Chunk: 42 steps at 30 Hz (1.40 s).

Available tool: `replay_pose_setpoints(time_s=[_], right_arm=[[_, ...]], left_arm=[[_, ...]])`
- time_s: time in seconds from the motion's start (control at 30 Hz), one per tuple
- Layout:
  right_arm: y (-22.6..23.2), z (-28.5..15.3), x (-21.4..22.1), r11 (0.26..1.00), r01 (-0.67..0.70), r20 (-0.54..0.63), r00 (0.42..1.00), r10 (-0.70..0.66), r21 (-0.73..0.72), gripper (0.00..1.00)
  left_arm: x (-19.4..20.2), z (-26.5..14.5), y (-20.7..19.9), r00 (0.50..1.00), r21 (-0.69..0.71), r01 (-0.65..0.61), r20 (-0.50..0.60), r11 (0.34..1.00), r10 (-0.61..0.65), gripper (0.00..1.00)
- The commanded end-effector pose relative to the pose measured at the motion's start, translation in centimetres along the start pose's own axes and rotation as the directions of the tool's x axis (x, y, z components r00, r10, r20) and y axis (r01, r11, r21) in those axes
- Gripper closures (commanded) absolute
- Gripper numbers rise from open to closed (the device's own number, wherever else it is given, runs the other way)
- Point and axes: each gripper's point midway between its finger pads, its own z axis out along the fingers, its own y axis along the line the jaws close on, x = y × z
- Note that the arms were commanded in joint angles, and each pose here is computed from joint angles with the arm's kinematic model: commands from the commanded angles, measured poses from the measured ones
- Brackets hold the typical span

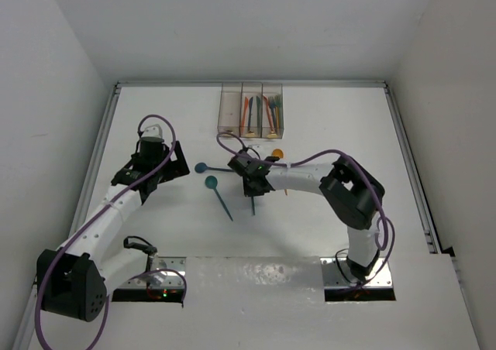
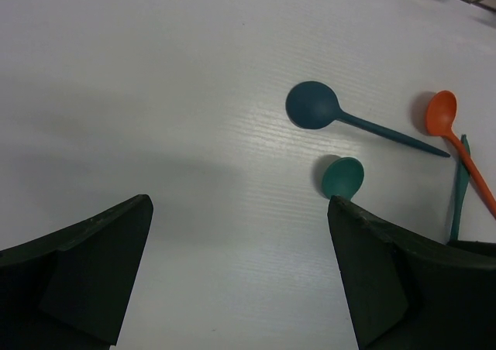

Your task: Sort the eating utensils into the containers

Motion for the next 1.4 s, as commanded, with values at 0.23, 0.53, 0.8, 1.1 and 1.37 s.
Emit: replay_pose_setpoints(time_s=[0.23, 0.53, 0.8, 1.1, 1.37], right_arm=[[2.2, -9.4, -3.4, 0.952, 0.166, 0.084, 0.985, -0.149, -0.258, 1.00], [0.2, -13.3, -4.0, 0.937, 0.259, 0.112, 0.965, -0.238, -0.233, 1.00], [-1.6, -12.0, -15.2, 0.973, 0.123, 0.270, 0.960, -0.067, -0.197, 1.00], [-1.2, -7.4, -28.5, 0.985, 0.022, 0.444, 0.894, 0.056, -0.169, 1.00], [-0.9, 0.2, -33.7, 0.982, -0.030, 0.536, 0.835, 0.126, -0.185, 1.00]], left_arm=[[-2.0, -0.8, -1.4, 0.998, 0.055, 0.005, 0.064, 0.998, -0.008, 0.05], [-1.9, -0.7, -1.4, 0.998, 0.054, -0.001, 0.059, 0.999, -0.002, 0.05], [-1.5, -0.2, -1.6, 0.999, 0.060, -0.012, 0.037, 0.998, 0.009, 0.05], [-1.3, 0.0, -1.6, 0.999, 0.060, -0.021, 0.027, 0.998, 0.019, 0.05], [-0.2, 0.5, -2.6, 0.999, 0.118, -0.026, -0.018, 0.993, 0.028, 0.09]])
